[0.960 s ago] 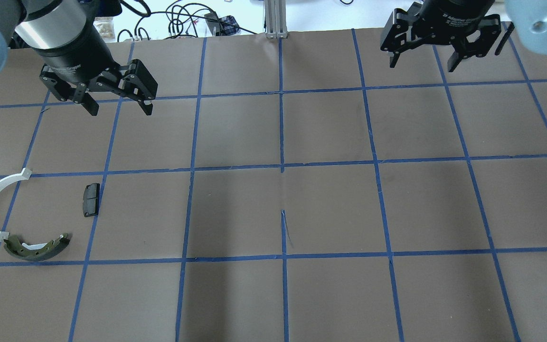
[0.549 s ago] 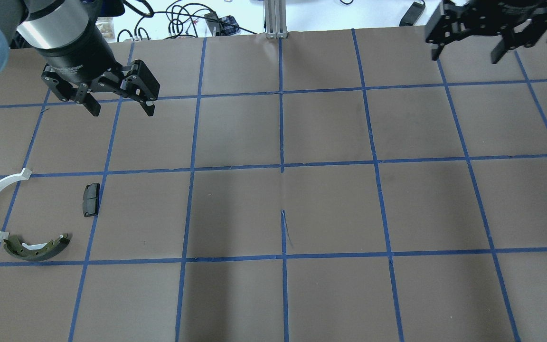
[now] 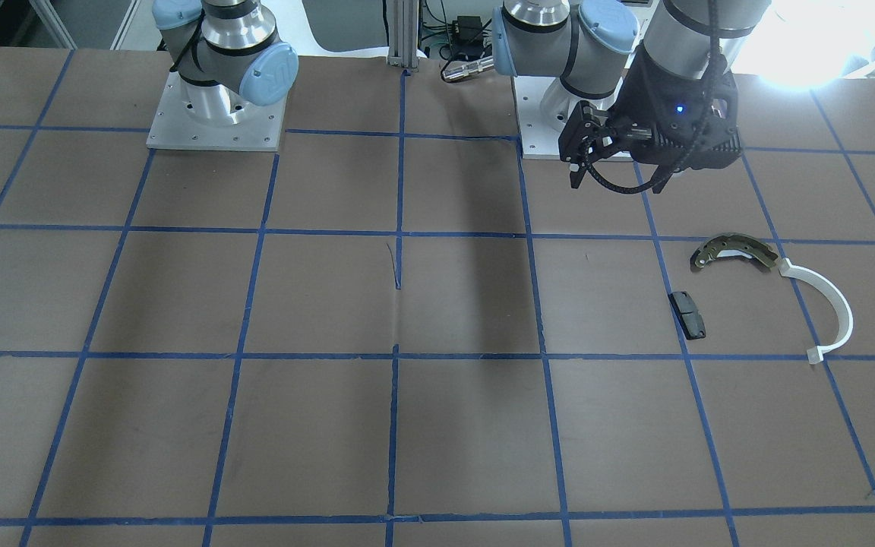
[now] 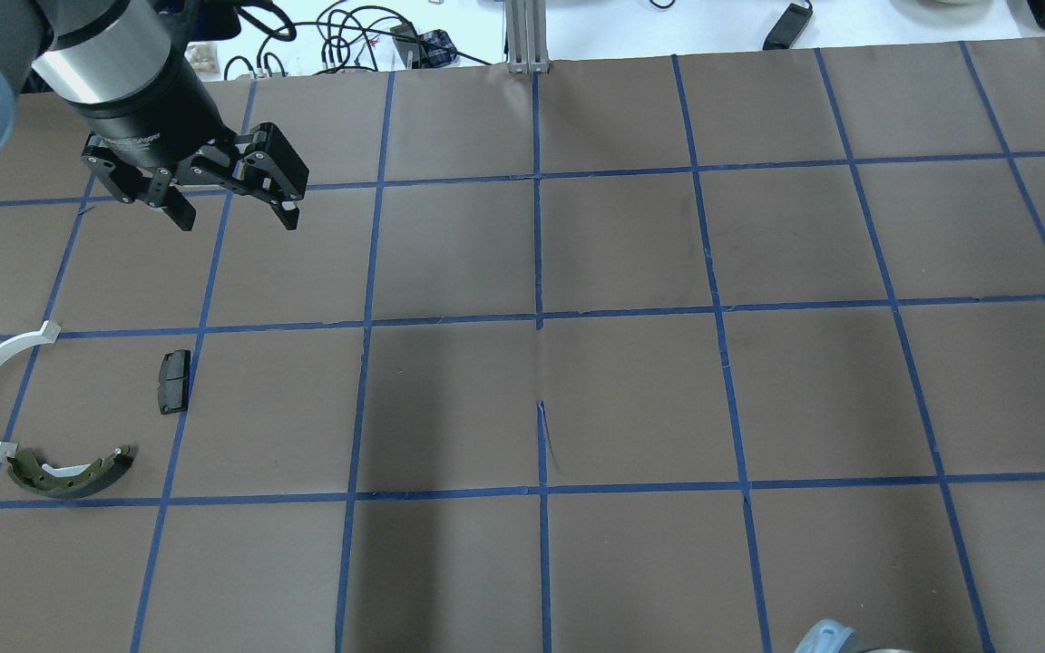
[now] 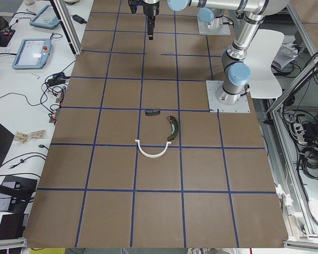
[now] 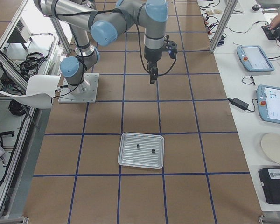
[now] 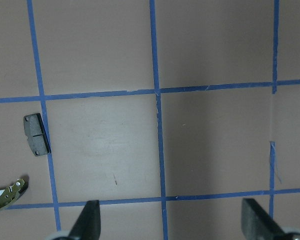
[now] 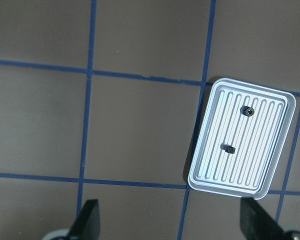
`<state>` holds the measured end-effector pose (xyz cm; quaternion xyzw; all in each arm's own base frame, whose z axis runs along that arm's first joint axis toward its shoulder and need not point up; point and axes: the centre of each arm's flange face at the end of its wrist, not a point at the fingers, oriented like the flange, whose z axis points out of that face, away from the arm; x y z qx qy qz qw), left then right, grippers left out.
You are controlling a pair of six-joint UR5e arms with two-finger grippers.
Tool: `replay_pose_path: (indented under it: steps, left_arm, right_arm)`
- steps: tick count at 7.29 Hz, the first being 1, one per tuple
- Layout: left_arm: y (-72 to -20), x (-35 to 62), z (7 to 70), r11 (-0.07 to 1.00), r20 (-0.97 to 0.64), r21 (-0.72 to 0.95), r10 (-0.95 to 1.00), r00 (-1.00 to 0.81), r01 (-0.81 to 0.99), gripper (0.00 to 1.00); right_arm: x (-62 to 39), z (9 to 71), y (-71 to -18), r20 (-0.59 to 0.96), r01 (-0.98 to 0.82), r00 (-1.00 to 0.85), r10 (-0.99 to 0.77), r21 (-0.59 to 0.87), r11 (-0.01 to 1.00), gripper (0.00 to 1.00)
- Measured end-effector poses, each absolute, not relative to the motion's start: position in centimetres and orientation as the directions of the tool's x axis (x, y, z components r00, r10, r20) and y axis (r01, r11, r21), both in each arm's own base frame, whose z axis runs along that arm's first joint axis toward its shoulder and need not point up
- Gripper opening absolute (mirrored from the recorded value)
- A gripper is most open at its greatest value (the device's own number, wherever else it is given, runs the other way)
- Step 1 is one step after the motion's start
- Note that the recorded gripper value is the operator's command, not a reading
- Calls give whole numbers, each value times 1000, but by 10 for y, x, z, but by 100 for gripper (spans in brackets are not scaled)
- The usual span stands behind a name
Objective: Place bearing gear from tray to pile
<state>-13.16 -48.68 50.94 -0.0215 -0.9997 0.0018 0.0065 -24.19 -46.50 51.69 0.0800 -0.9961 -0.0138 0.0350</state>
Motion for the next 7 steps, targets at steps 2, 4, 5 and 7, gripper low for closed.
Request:
replay_pose_path:
  steps: [2, 4, 5, 7]
  left_arm:
    - [-486, -134, 509, 999, 35, -9, 38, -999, 38, 100]
    - [-484, -134, 510, 999, 36, -7, 36, -999, 36, 100]
    - [-483, -134, 510, 999, 35, -7, 37, -999, 36, 100]
    - [-484, -134, 509, 999, 35, -5, 37, -999, 36, 100]
  right_arm:
    - [-331, 472, -443, 18, -245, -969, -246, 47, 968, 100]
    - [-391, 394, -459, -20, -285, -958, -285, 69, 956, 100]
    - [-414, 344, -473, -37, -307, -952, -305, 75, 949, 99]
    - [-438, 258, -489, -61, -344, -939, -339, 82, 936, 95]
